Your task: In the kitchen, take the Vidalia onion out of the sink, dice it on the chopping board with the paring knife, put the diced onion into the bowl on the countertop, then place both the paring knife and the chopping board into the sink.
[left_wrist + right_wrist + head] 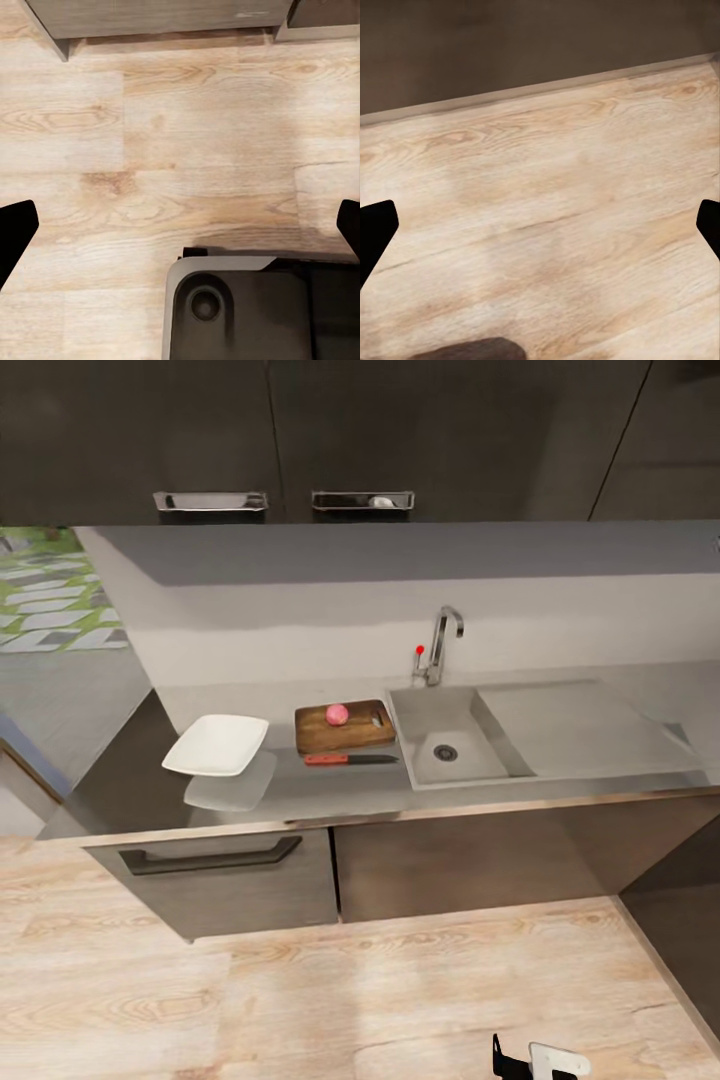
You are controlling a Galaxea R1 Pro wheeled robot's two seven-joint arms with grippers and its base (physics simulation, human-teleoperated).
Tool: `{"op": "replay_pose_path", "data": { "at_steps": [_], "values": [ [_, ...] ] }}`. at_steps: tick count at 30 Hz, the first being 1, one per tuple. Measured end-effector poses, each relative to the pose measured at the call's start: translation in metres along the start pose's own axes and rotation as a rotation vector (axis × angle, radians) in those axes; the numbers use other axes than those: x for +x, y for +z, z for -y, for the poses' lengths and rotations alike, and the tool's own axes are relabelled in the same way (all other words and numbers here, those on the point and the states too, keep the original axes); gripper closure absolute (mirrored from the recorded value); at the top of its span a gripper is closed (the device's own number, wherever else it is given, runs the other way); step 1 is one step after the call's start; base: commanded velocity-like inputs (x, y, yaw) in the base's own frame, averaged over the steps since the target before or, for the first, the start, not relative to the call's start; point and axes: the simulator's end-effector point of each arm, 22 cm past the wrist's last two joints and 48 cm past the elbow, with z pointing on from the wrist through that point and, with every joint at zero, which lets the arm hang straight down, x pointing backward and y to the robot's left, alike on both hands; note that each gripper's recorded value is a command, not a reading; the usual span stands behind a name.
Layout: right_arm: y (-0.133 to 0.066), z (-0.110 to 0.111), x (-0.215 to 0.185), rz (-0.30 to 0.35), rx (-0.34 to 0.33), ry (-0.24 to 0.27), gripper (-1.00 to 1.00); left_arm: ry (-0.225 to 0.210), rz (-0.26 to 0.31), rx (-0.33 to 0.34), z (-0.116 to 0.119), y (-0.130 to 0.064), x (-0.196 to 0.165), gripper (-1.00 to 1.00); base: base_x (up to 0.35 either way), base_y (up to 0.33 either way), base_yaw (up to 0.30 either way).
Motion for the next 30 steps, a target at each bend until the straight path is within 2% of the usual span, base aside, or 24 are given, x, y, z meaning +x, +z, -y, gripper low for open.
{"op": "replay_pose_path", "data": {
  "at_steps": [30],
  "values": [
    [-0.001,-0.002,-0.022,0.046,-0.004,0.011,-1.0,-0.003,0.042,0.001,0.0,0.002,-0.013,-1.0,0.0,0.0,0.0]
  ]
}}
